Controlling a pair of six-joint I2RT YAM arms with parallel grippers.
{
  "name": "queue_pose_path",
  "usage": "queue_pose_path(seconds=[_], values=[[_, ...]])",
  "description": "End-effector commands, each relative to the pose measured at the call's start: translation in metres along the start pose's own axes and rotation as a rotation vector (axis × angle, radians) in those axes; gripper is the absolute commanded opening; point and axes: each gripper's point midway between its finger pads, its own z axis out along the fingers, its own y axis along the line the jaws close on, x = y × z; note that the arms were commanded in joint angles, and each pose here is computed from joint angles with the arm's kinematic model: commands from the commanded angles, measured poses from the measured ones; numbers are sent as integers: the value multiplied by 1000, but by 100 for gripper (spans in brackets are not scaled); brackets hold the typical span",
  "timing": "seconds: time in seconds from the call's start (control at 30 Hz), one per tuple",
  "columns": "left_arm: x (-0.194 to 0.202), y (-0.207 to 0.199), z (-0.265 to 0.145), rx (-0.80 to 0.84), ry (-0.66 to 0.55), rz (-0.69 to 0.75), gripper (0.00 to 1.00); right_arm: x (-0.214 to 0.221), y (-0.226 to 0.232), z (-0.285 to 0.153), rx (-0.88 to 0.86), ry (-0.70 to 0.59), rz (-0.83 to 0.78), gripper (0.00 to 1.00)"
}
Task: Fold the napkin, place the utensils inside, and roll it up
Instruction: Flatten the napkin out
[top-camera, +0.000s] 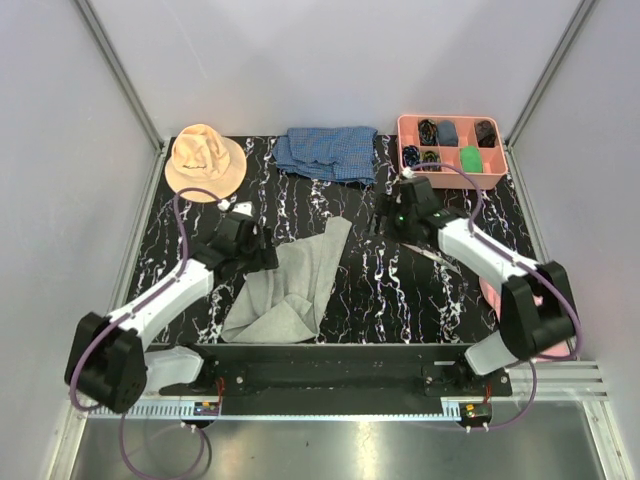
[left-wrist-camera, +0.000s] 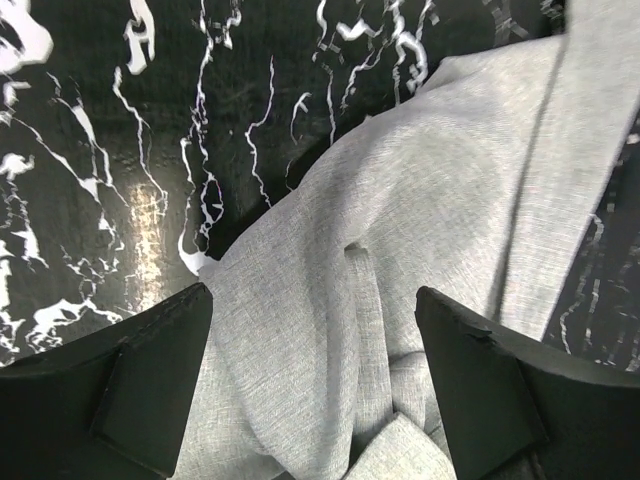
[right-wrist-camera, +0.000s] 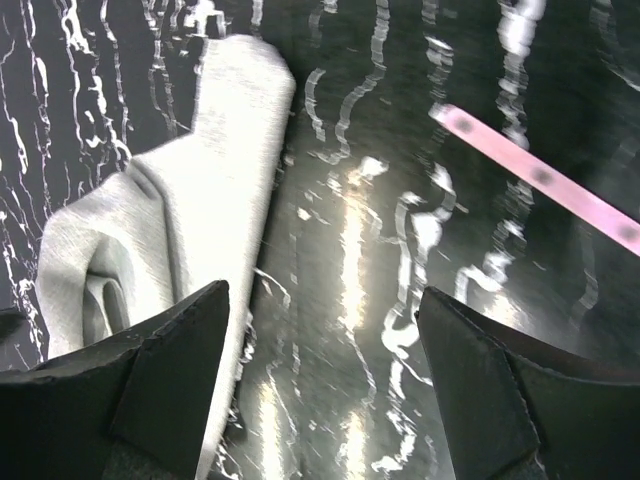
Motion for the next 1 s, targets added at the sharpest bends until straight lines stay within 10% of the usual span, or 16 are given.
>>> queue_pose_path(seconds=[0.0,0.97], values=[[-5,-8,12,-19,49,-36,86,-17,30,13,18,0,-47,84],[15,-6,46,78,226,-135,56,36,70,122,211,215,-285,77]])
